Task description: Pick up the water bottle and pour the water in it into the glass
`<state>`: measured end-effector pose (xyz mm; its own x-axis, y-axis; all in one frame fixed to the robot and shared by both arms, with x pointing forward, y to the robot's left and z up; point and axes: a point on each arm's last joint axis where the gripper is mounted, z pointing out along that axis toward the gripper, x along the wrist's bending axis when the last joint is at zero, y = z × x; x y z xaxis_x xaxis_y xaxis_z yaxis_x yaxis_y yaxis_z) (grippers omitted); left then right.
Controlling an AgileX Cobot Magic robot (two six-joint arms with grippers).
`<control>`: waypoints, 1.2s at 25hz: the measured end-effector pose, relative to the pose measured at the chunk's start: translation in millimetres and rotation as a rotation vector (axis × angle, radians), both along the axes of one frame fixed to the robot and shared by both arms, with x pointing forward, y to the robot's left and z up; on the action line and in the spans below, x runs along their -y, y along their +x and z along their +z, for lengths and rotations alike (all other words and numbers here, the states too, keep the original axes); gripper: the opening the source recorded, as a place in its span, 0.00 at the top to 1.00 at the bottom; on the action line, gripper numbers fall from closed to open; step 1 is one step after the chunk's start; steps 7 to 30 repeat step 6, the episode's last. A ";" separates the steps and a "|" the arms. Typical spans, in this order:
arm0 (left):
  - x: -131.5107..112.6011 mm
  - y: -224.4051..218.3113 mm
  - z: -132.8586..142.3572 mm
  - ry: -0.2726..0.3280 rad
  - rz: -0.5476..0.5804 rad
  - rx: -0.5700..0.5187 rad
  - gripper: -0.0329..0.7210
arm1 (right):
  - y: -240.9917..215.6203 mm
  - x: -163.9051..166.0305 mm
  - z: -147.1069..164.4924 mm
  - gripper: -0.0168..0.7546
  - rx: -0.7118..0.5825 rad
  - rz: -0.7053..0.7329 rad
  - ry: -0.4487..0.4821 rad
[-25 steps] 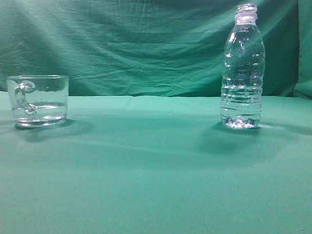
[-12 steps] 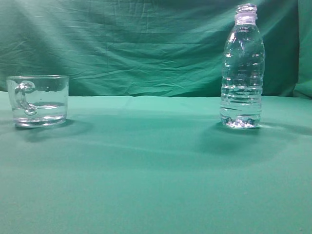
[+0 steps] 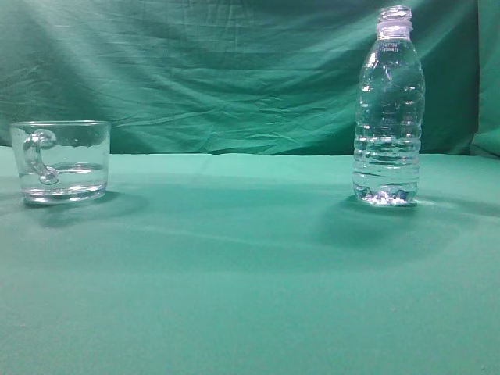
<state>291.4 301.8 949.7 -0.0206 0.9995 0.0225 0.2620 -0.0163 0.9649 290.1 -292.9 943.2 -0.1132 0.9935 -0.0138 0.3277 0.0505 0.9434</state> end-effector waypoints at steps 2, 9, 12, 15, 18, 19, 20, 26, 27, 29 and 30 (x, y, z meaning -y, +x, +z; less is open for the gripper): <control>0.0 0.0 0.0 0.000 0.000 0.000 0.96 | -0.1 0.0 -0.2 0.98 -0.002 0.000 0.000; 0.0 0.0 0.0 0.000 0.000 0.000 0.96 | -0.1 0.0 -0.4 0.98 -0.005 0.000 0.000; 0.0 0.0 0.0 0.000 0.000 0.000 0.96 | -0.1 0.0 -0.4 0.98 -0.005 0.000 0.000; 0.0 0.0 0.0 0.000 0.000 0.000 0.96 | -0.1 0.0 -0.4 0.98 -0.005 0.000 0.000; 0.0 0.0 0.0 0.000 0.000 0.000 0.96 | -0.1 0.0 -0.4 0.98 -0.005 0.000 0.000; 0.0 0.0 0.0 0.000 0.000 0.000 0.96 | -0.1 0.0 -0.4 0.98 -0.005 0.000 0.000; 0.0 0.0 0.0 0.000 0.000 0.000 0.96 | -0.1 0.0 -0.4 0.98 -0.005 0.000 0.000; 0.0 0.0 0.0 0.000 0.000 0.000 0.96 | -0.1 0.0 -0.4 0.98 -0.005 0.000 0.000; 0.0 0.0 0.0 0.000 0.000 0.000 0.96 | -0.1 0.0 -0.4 0.98 -0.005 0.000 0.000; 0.0 0.0 0.0 0.000 0.000 0.000 0.96 | -0.1 0.0 -0.4 0.98 -0.005 0.000 0.000; 0.0 0.0 0.0 0.000 0.000 0.000 0.96 | -0.1 0.0 -0.4 0.98 -0.005 0.000 0.000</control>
